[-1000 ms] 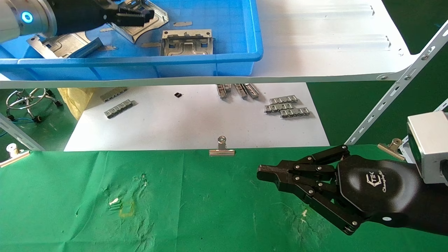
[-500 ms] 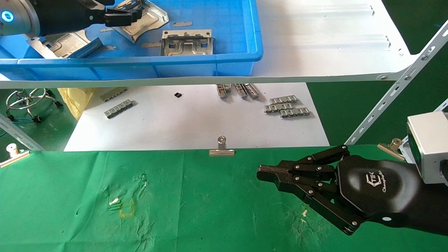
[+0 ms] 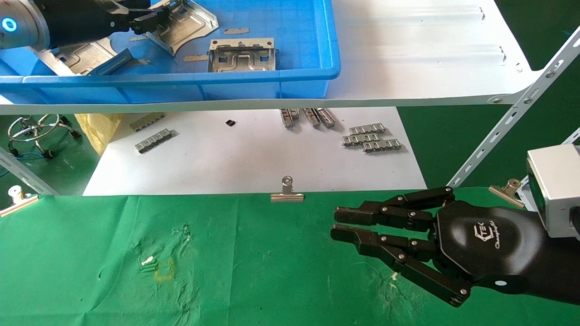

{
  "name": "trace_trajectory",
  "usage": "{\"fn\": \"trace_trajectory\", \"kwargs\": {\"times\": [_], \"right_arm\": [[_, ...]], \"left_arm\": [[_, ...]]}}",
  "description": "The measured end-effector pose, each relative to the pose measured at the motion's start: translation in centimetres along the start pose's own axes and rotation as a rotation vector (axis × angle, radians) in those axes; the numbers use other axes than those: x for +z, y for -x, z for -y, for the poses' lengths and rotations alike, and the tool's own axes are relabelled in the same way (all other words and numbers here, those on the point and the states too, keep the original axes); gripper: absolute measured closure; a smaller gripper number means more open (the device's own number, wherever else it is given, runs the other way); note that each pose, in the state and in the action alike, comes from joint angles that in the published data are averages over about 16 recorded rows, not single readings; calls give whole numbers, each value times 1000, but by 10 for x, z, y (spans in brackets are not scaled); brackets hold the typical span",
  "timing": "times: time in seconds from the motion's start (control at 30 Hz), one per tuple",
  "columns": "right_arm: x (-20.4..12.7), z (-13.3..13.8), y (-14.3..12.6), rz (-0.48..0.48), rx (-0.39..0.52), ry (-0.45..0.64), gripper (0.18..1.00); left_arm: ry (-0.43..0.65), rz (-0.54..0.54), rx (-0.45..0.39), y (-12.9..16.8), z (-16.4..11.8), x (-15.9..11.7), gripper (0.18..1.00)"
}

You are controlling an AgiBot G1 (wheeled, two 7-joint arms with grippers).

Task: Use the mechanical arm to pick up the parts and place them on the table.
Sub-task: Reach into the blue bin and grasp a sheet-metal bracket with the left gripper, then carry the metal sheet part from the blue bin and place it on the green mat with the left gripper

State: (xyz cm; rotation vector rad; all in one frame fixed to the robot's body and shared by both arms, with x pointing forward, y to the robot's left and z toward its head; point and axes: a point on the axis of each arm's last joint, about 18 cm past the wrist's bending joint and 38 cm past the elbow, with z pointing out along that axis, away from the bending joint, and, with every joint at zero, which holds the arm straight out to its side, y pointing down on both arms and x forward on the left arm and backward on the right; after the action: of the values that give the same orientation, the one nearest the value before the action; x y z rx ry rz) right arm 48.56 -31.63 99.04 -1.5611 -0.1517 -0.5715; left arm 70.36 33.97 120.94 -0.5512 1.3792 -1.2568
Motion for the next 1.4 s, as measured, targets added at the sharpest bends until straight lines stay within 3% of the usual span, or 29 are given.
{"fn": "trace_trajectory", "kwargs": {"times": [0.23, 0.4, 0.57, 0.83, 1.17, 1.4], "right_arm": [[0, 0, 0, 0, 0, 0, 834], [0, 0, 0, 0, 0, 0, 741], [0, 0, 0, 0, 0, 0, 621], [0, 0, 0, 0, 0, 0, 435], [0, 0, 0, 0, 0, 0, 262], [0, 0, 0, 0, 0, 0, 204]], "left_arm": [[-30, -10, 7, 0, 11, -2, 800], [-83, -78, 27, -6, 29, -10, 865], [-151, -221, 84, -23, 47, -27, 901], [-249, -535, 275, -70, 54, -62, 914], [-339, -756, 561, -105, 26, -111, 916], [-251, -843, 690, -115, -39, -139, 918]]}}
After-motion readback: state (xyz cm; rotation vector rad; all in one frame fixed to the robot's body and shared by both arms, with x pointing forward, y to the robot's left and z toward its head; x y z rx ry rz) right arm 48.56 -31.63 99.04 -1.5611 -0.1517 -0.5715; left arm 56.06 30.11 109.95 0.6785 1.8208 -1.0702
